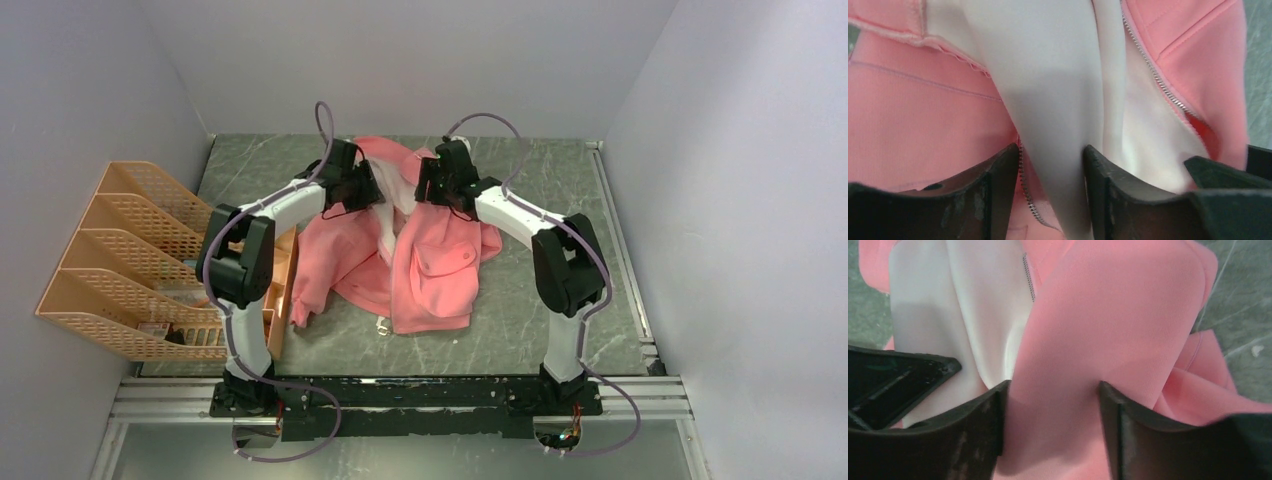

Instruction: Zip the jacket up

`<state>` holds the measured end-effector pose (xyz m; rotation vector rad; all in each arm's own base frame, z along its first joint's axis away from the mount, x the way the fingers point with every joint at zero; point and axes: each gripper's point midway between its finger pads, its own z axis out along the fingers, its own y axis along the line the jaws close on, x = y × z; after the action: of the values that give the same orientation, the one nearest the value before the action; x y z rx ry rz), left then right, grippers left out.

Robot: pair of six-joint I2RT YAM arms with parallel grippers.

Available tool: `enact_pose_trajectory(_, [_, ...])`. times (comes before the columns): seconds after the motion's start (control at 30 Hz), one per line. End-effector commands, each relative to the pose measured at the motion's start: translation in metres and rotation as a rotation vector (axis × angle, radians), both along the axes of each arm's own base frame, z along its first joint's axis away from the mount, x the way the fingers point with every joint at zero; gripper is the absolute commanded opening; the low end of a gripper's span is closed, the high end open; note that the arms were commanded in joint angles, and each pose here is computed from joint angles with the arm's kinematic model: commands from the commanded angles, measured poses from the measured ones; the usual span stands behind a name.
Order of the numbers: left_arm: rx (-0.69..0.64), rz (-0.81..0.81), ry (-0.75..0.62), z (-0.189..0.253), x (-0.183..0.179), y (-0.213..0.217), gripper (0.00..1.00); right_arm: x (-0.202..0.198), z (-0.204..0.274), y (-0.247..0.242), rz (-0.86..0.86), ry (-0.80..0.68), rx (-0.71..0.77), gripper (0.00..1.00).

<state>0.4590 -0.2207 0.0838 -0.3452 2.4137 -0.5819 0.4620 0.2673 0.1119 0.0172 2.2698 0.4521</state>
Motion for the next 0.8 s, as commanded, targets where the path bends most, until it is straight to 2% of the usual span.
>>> enact_pose_trajectory(0.0, [-0.032,-0.031,-0.049,0.016,0.017,-0.009,0.45,0.004,0.006,0.0,0.005,-0.013,-0.001,0.51])
enact_pose_trajectory(0.07, [-0.038,-0.038,-0.068,0.027,0.02,-0.011,0.18,0.006,0.014,-0.008,-0.005,-0.033,0.003,0.2])
enact_pose_trajectory(0.1, [-0.036,-0.039,-0.081,0.035,0.022,-0.011,0.09,0.007,0.021,-0.015,-0.018,-0.046,0.005,0.03])
enact_pose_trajectory(0.13, [-0.035,-0.044,-0.094,0.044,0.023,-0.011,0.08,0.007,0.025,-0.022,-0.033,-0.053,0.007,0.0])
enact_pose_trajectory(0.3, [-0.006,-0.079,-0.201,0.1,0.025,-0.007,0.08,0.005,0.083,-0.059,-0.077,-0.156,0.03,0.0])
enact_pose_trajectory(0.47, [0.032,-0.119,-0.337,0.169,0.01,-0.002,0.08,-0.016,0.162,-0.089,-0.066,-0.304,0.059,0.0])
enact_pose_trajectory(0.6, [0.115,-0.141,-0.474,0.235,-0.019,0.0,0.08,-0.051,0.232,-0.101,-0.025,-0.448,0.075,0.0])
enact_pose_trajectory(0.77, [0.13,-0.187,-0.668,0.317,-0.066,0.003,0.08,-0.097,0.304,-0.116,-0.008,-0.593,0.12,0.0])
